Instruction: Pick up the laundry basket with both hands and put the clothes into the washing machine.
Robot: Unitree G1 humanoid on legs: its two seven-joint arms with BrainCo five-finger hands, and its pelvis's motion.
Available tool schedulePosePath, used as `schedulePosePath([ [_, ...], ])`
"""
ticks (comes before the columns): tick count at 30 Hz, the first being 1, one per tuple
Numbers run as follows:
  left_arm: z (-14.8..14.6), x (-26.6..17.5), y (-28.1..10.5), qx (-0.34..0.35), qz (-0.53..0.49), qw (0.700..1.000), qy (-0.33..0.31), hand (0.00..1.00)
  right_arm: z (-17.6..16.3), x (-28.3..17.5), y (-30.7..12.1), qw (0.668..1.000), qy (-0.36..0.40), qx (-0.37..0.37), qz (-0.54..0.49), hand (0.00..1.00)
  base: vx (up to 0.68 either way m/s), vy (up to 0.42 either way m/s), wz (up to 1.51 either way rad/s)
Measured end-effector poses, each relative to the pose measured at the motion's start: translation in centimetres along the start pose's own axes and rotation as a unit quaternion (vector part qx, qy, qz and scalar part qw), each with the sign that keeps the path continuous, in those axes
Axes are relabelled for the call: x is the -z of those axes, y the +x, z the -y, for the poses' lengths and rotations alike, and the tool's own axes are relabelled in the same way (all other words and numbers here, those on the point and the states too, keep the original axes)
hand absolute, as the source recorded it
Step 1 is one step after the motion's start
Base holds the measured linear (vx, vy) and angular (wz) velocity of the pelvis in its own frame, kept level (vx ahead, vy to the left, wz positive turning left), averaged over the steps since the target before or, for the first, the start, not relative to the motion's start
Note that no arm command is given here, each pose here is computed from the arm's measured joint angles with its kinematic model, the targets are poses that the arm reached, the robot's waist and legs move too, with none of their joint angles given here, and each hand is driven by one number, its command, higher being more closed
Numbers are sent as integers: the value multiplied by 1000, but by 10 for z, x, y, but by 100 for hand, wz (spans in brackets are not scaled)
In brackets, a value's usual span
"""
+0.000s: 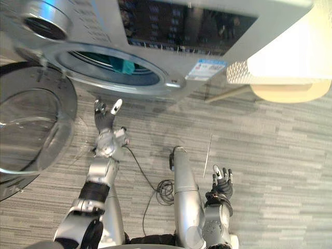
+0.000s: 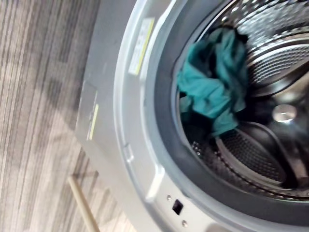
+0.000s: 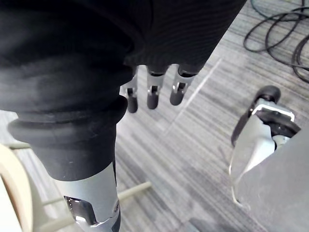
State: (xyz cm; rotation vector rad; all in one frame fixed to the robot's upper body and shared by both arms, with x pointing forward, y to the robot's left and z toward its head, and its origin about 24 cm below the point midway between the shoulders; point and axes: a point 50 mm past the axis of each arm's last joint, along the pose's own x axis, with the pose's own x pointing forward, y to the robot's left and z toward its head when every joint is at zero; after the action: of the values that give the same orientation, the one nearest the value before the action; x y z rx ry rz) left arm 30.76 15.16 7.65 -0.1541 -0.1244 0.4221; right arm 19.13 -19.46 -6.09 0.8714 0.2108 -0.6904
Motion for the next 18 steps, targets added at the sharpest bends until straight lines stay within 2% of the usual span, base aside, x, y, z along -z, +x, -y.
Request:
schedulePosePath([
  [6, -43, 49, -47, -2, -69, 995, 72, 0, 35, 7, 0, 997, -52, 53, -28, 0, 123, 2, 20],
  [8, -48, 66, -59, 10, -102, 991, 88, 0, 50, 14, -3, 993, -69, 78, -48, 0, 142, 27, 20],
  [10, -65, 110, -87, 22, -209, 971, 111, 0, 71, 24, -9, 986, -88, 115, -87, 0, 194, 26, 24],
  [11, -67, 115, -92, 23, -222, 968, 112, 0, 73, 26, -10, 985, -90, 119, -92, 0, 154, 38, 14],
  [13, -82, 145, -119, 12, -311, 944, 111, 0, 89, 32, -15, 977, -100, 146, -119, 0, 153, 50, 13],
  [16, -110, 175, -157, -38, -417, 905, 76, 0, 111, 38, -26, 964, -119, 183, -151, 0, 156, 63, 15],
  [18, -117, 182, -168, -50, -446, 891, 64, 0, 123, 40, -32, 957, -133, 200, -165, 0, 103, 48, 17],
])
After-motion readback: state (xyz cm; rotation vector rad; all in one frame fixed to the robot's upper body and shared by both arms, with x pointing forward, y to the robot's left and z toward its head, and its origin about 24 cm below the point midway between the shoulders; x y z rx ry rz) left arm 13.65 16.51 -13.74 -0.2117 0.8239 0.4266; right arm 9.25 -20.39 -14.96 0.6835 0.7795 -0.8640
